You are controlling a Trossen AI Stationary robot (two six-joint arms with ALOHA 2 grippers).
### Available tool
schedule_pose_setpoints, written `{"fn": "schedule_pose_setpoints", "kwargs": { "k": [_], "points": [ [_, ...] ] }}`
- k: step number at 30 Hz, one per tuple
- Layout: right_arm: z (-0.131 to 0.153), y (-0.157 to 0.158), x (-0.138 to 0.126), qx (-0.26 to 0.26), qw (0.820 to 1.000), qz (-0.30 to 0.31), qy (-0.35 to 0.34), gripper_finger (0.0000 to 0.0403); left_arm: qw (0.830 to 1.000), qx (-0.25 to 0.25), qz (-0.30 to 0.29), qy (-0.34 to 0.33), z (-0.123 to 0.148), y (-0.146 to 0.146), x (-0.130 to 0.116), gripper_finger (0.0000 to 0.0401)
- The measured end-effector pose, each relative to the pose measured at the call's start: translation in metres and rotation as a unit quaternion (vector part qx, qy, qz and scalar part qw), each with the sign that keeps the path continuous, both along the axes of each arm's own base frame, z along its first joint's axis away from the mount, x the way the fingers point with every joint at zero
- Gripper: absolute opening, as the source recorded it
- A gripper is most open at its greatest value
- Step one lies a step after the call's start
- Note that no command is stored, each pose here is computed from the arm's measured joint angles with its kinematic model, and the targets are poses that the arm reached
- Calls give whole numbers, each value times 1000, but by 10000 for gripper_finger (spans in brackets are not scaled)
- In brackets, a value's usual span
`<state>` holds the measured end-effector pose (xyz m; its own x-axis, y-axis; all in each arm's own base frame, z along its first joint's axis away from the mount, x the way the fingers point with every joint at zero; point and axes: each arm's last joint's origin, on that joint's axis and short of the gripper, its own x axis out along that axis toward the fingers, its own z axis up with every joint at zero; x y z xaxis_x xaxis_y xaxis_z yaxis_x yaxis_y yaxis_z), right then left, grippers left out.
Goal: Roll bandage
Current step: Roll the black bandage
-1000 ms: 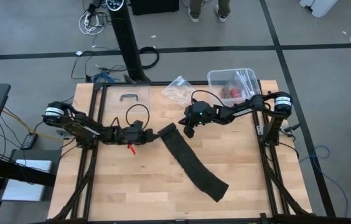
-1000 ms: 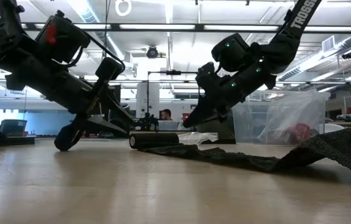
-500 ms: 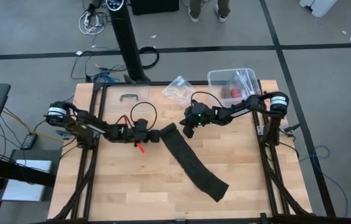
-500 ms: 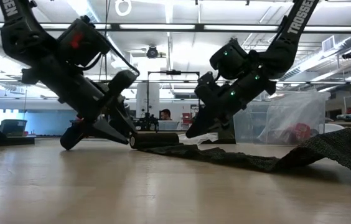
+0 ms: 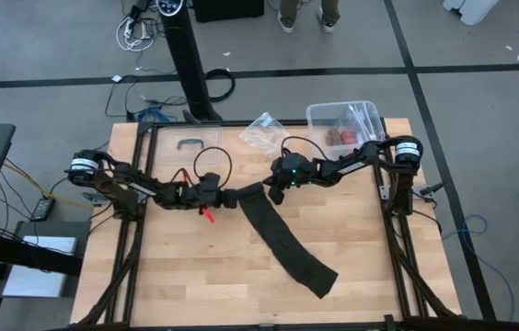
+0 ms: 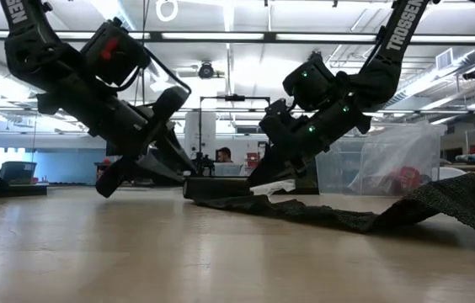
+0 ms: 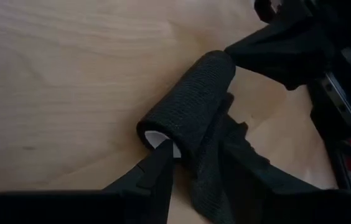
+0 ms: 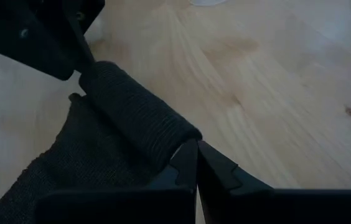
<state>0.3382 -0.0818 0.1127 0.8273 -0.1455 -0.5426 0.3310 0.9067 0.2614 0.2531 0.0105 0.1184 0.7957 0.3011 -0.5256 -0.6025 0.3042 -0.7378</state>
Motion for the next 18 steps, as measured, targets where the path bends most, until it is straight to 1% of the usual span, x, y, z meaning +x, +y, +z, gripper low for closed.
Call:
{"fn": "schedule_pose_setpoints", "kwargs": {
  "k": [4,8,18],
  "points": [
    [0,0,0,0,1000,1,-1,6,1000,-7,-2,12,-7,3,1,135],
    [0,0,0,3,1000,5,-2,6,1000,-14,-6,11,-13,4,4,135],
    [1,1,0,5,1000,9,-4,6,1000,-3,-3,-4,-11,4,5,135]
  ]
}}
